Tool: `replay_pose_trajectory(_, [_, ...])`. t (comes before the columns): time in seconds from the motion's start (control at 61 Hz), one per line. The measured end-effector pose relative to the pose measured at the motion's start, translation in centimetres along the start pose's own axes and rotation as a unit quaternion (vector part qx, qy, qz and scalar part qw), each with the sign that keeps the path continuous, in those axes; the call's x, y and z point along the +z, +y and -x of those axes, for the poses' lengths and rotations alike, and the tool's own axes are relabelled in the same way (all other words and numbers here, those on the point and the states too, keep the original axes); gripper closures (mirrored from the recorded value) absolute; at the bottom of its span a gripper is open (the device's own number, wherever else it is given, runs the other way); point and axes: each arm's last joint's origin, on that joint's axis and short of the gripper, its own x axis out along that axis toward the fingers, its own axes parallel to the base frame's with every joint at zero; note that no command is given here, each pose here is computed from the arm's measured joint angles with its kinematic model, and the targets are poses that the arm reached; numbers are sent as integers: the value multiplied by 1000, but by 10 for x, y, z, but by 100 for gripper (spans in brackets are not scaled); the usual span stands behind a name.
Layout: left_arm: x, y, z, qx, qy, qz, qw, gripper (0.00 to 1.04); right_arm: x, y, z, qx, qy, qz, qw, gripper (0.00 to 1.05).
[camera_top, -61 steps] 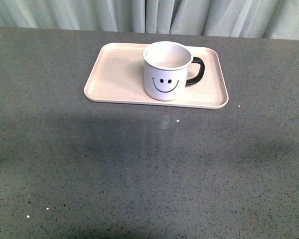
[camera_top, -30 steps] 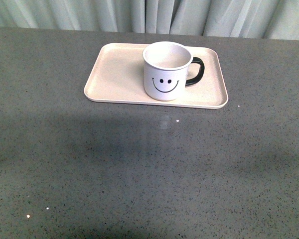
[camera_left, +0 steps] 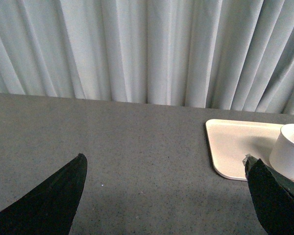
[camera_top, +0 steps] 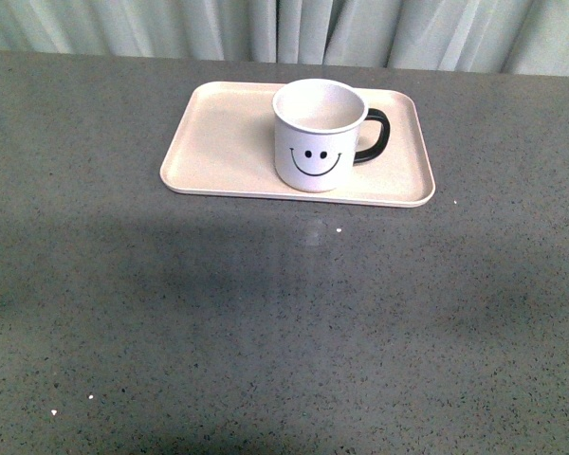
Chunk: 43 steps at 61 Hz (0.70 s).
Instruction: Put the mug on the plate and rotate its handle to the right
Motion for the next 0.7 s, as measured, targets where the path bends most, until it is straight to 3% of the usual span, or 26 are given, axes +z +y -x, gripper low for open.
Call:
replay_pose_trajectory(0.148, [0, 0, 0, 0, 0, 0, 1000, 9, 0, 0, 0, 0, 0, 0, 1000, 8])
replay_pose_trajectory(0.705, [0, 0, 0, 0, 0, 0, 1000, 9, 0, 0, 0, 0, 0, 0, 1000, 9])
